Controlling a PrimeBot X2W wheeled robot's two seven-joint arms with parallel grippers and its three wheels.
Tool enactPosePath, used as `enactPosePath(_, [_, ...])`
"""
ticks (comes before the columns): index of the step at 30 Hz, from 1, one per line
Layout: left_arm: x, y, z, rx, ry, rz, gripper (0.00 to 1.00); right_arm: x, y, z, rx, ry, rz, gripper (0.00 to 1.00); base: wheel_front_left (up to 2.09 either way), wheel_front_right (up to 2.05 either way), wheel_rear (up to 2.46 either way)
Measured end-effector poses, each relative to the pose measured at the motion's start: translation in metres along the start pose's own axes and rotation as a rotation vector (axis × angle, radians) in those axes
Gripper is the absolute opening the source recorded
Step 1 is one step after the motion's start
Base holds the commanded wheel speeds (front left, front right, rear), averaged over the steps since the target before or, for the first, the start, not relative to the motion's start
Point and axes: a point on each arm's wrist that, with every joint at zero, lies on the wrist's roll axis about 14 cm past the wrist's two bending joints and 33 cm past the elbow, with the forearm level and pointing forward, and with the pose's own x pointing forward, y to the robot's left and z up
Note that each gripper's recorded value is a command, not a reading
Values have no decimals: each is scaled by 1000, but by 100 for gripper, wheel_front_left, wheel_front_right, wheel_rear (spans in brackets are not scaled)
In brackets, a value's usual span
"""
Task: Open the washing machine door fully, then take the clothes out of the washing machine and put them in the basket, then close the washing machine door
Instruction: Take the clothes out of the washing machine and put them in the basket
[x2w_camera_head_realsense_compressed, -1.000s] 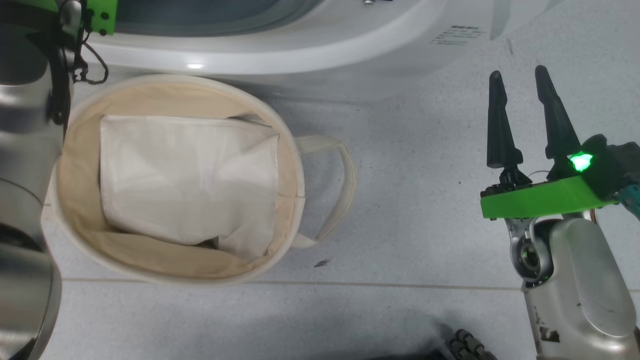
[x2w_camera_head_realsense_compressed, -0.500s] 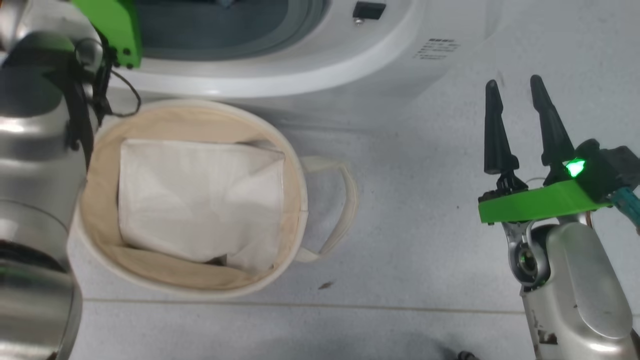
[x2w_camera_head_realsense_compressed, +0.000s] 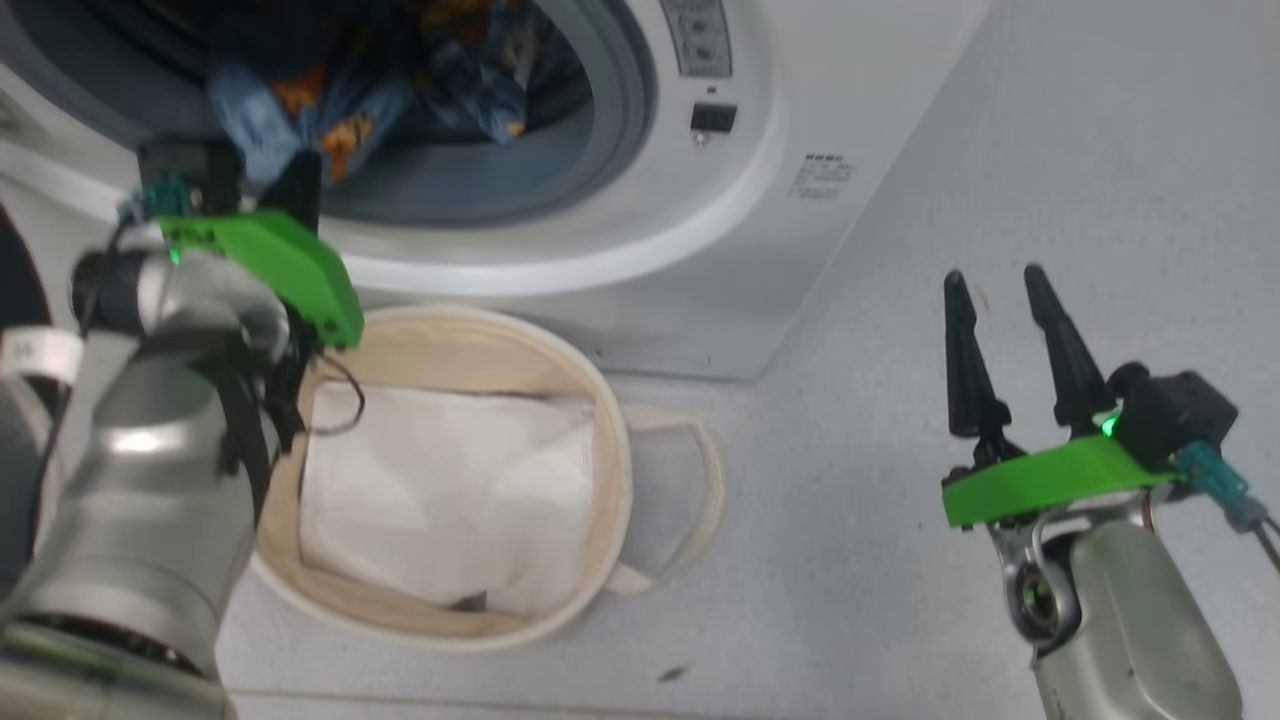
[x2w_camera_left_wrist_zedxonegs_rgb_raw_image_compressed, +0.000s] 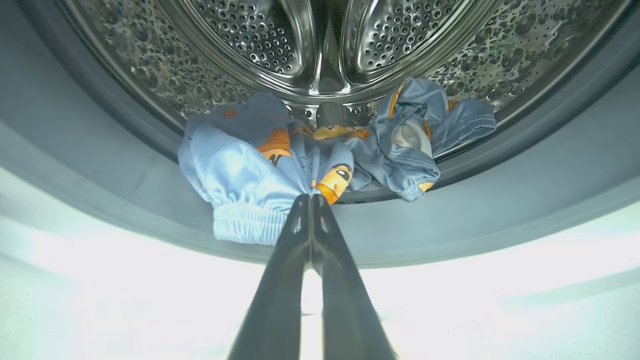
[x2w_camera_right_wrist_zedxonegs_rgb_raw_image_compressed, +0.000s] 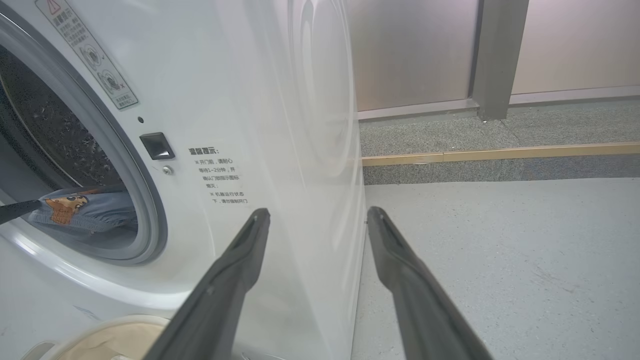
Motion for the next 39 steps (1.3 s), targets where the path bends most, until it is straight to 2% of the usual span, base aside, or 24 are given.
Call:
enactPosePath(10, [-55, -18, 1, -21, -48, -29, 0, -30, 11, 21, 10, -31, 13, 100, 0, 0, 0])
enactPosePath(18, [-97, -51, -14, -46, -59, -111, 0, -51, 23, 37, 10, -63, 40, 100, 0, 0, 0])
enactPosePath(25, [-131, -70, -39, -70, -6, -173, 0, -68, 25, 48, 14, -89, 41, 100, 0, 0, 0])
enactPosePath(33, [-151, -63, -69, -93, 77, -126, 0, -73, 23, 50, 13, -94, 35, 100, 0, 0, 0])
enactPosePath(39, [-163, -72, -101, -118, 198, -141, 0, -72, 21, 46, 13, -85, 28, 100, 0, 0, 0])
